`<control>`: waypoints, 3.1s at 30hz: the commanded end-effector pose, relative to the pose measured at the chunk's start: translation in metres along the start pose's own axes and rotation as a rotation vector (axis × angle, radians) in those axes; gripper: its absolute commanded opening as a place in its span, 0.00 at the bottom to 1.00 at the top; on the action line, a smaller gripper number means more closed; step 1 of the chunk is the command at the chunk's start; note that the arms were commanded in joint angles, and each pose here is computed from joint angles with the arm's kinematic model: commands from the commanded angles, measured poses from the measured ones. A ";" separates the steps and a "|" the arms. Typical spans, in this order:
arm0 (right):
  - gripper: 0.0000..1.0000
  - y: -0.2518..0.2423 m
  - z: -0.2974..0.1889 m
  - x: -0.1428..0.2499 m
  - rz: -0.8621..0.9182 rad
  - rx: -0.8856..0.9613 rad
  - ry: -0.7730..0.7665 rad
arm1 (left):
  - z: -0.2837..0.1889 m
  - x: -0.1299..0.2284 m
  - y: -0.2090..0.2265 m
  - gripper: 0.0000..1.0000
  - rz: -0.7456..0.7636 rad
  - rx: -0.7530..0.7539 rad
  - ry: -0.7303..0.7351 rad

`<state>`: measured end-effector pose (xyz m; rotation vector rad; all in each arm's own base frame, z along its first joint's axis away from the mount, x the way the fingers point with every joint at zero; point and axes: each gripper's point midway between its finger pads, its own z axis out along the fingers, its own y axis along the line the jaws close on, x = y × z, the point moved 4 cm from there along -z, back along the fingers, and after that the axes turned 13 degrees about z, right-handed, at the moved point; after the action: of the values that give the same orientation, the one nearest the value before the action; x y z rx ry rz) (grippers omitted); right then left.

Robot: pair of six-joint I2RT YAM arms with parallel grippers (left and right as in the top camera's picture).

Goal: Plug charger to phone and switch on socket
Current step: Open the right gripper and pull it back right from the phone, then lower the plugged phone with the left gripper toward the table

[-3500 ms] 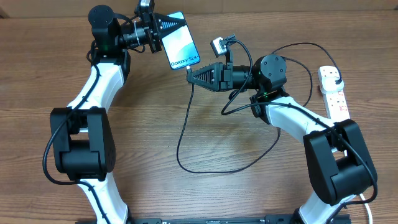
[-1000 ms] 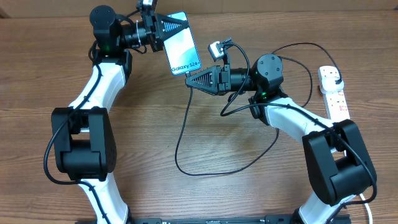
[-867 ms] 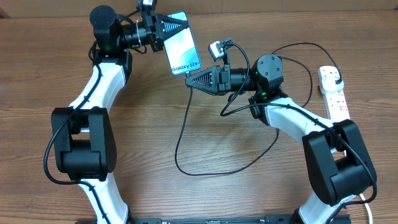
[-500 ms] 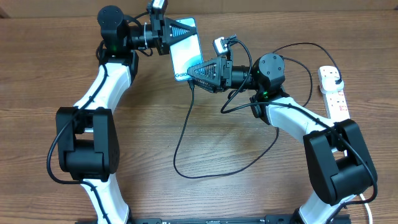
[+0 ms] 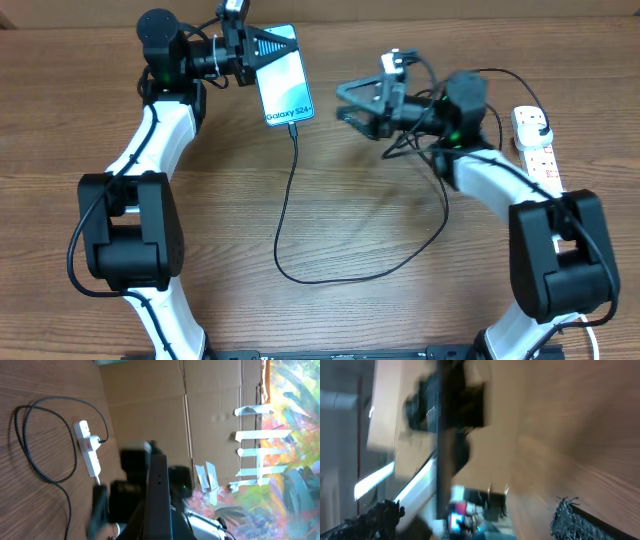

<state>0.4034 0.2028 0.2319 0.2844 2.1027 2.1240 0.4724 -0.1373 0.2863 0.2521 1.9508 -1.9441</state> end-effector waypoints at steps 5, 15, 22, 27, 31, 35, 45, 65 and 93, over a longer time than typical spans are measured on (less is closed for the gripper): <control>1.00 -0.051 -0.047 -0.025 0.106 0.164 -0.105 | -0.001 -0.004 -0.013 0.04 0.038 -0.001 -0.014; 1.00 -0.137 -0.114 -0.019 0.276 0.567 -0.291 | 0.016 0.006 0.008 0.04 0.050 -0.041 -0.004; 1.00 -0.129 -0.137 -0.019 0.257 0.658 -0.378 | 0.037 0.032 0.039 0.04 0.028 -0.129 0.039; 1.00 -0.102 -0.152 -0.011 0.183 0.762 -0.470 | 0.051 0.056 0.068 0.04 0.022 -0.279 0.066; 1.00 -0.077 -0.165 0.002 0.118 0.836 -0.536 | 0.060 0.075 0.083 0.04 0.024 -0.375 0.112; 1.00 -0.052 -0.172 0.015 0.074 0.844 -0.579 | 0.065 0.091 0.100 0.04 -0.002 -0.513 0.141; 1.00 -0.024 -0.176 0.038 0.029 0.833 -0.588 | 0.061 0.129 0.127 0.04 -0.010 -0.789 0.254; 1.00 -0.031 -0.180 0.044 0.050 0.882 -0.584 | 0.072 0.177 0.171 0.04 -0.105 -0.888 0.405; 1.00 -0.032 -0.180 0.044 0.053 0.884 -0.582 | 0.065 0.190 0.205 0.04 -0.140 -0.987 0.431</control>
<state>0.3184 0.0373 0.1972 0.9269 2.4675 0.8228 0.3822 -0.2250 0.0378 0.2588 2.9773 -0.9106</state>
